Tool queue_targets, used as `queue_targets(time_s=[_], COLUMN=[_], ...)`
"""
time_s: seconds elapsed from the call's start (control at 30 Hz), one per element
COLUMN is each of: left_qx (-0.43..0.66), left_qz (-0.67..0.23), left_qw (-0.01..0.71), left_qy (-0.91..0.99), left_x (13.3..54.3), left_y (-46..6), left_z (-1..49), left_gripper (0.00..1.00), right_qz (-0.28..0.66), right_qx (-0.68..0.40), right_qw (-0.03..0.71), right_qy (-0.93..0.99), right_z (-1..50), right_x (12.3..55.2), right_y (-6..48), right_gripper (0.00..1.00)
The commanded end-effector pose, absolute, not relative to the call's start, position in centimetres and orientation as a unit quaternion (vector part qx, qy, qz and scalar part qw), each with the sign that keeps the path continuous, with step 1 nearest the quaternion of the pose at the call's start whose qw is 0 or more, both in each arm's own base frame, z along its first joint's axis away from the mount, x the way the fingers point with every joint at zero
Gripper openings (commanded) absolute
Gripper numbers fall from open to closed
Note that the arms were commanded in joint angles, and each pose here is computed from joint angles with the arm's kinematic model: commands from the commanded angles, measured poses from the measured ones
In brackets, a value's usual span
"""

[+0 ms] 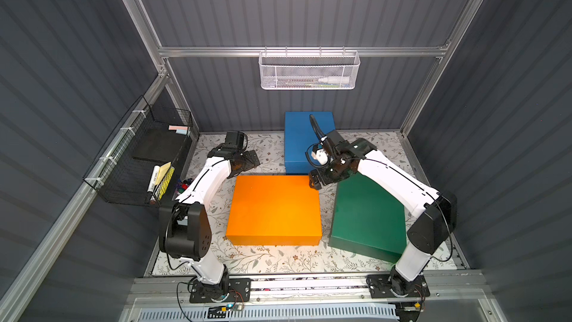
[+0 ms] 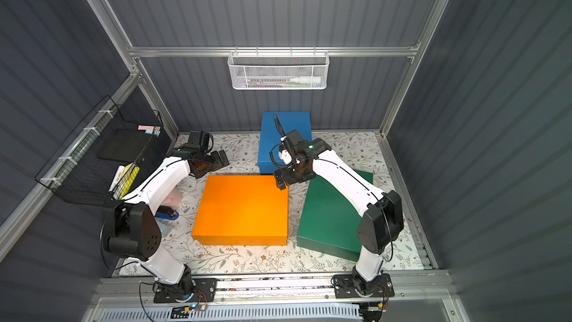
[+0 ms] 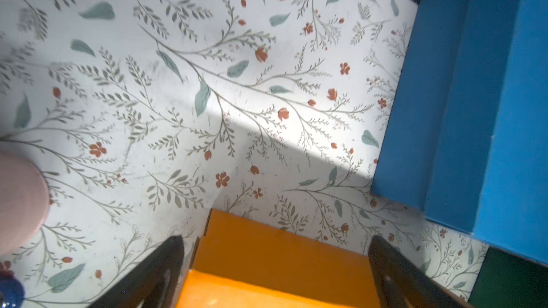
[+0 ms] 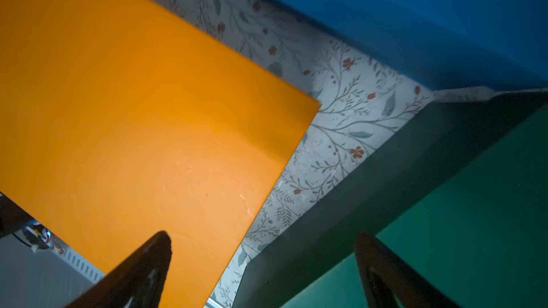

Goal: Stack the shoeboxes
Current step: Adjust the shoebox at the center of the board, then pick up the shoebox from the center of the board.

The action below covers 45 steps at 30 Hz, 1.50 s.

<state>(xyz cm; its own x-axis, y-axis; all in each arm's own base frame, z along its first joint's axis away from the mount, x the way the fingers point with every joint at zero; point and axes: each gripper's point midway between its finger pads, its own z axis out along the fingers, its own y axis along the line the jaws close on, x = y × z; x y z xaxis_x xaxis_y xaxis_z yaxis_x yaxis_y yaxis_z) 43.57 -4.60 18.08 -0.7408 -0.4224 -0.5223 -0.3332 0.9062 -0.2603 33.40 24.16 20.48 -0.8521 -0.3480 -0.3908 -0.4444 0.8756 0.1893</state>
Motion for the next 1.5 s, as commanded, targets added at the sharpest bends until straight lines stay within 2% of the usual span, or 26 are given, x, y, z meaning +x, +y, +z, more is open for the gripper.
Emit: queue_targets(time_s=[0.0,0.17,0.3,0.43,0.6,0.9,1.17,1.47], left_qx=[-0.175,-0.094,-0.045,-0.036,-0.033,-0.032,-0.021,0.001], left_qz=[-0.077,-0.133,-0.194,-0.229,-0.259,-0.308,-0.361,-0.386], left_qw=[0.353,0.368,0.343,0.297,0.288,0.266,0.249,0.306], left_qy=[0.916,0.915,0.918,0.926,0.921,0.913,0.899,0.870], left_x=[45.7,50.7,54.2,56.7,58.2,58.9,58.8,58.0], left_y=[-5.2,-12.2,-17.6,-20.3,-21.8,-23.8,-25.5,-25.9], left_z=[22.8,23.4,20.8,16.8,14.5,12.5,12.4,19.0], left_gripper=[1.00,1.00,1.00,1.00,1.00,1.00,1.00,1.00], right_qz=[0.164,0.177,0.204,0.220,0.283,0.328,0.367,0.413], right_qx=[-0.154,-0.085,-0.055,-0.031,-0.018,0.003,0.031,-0.005], right_qw=[0.248,0.273,0.284,0.292,0.251,0.221,0.194,0.219], right_qy=[0.942,0.942,0.935,0.930,0.925,0.918,0.909,0.884], right_z=[23.0,22.1,20.9,19.2,17.3,13.8,12.8,18.0], right_x=[38.0,43.2,47.2,51.1,53.6,55.6,55.8,55.2], right_y=[22.1,19.6,18.5,17.5,18.5,20.0,21.2,24.9], right_gripper=[0.99,0.99,0.99,0.99,0.99,0.99,0.99,0.99])
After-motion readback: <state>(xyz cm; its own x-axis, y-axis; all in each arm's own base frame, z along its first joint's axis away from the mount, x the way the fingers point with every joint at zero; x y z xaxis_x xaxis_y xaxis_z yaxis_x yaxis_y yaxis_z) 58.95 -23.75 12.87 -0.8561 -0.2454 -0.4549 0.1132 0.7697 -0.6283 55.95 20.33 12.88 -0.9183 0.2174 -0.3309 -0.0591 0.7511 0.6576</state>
